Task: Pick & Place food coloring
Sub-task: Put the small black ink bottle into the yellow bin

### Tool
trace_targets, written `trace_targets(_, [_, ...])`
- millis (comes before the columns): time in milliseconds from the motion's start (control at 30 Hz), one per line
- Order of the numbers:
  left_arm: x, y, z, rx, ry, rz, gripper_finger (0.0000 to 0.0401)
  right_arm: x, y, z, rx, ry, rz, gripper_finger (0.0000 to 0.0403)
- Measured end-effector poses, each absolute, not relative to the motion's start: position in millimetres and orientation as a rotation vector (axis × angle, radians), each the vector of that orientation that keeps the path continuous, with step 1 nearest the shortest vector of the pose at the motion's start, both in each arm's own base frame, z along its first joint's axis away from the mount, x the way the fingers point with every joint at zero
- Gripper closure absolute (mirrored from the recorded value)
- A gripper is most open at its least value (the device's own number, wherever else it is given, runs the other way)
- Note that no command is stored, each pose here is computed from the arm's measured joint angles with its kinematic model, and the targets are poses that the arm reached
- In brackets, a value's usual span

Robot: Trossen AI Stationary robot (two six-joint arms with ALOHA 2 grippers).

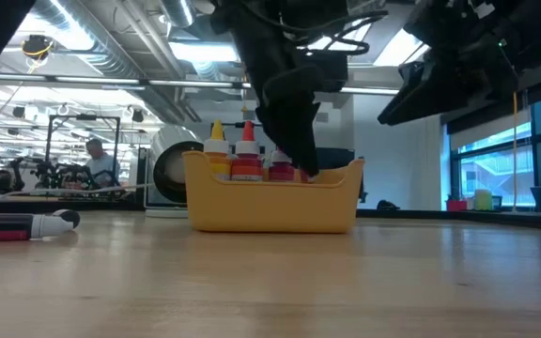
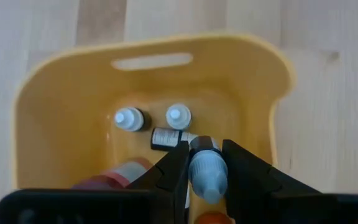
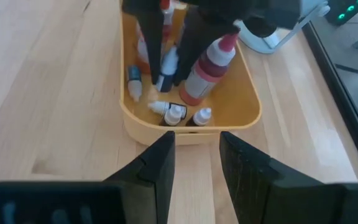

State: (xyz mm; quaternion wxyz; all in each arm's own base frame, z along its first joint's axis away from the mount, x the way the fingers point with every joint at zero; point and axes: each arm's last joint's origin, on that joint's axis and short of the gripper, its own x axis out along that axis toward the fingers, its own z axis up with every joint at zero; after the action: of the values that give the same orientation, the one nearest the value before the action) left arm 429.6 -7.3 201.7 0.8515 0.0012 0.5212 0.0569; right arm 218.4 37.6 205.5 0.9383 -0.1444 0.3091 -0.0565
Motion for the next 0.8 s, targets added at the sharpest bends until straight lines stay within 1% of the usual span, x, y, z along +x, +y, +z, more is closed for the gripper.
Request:
trace_targets(200, [431.1,-9.6,197.2,-0.010,1.105,0.084,0.0311,218.4,37.6,205.6,-0.295,0.631,-0.115,0.0273])
trace_targets(800, [432.2,-10.0,195.0,-0.004,1.104,0.091,0.0306,218.4,37.6,205.6,-0.295,0.631,-0.115,0.0273])
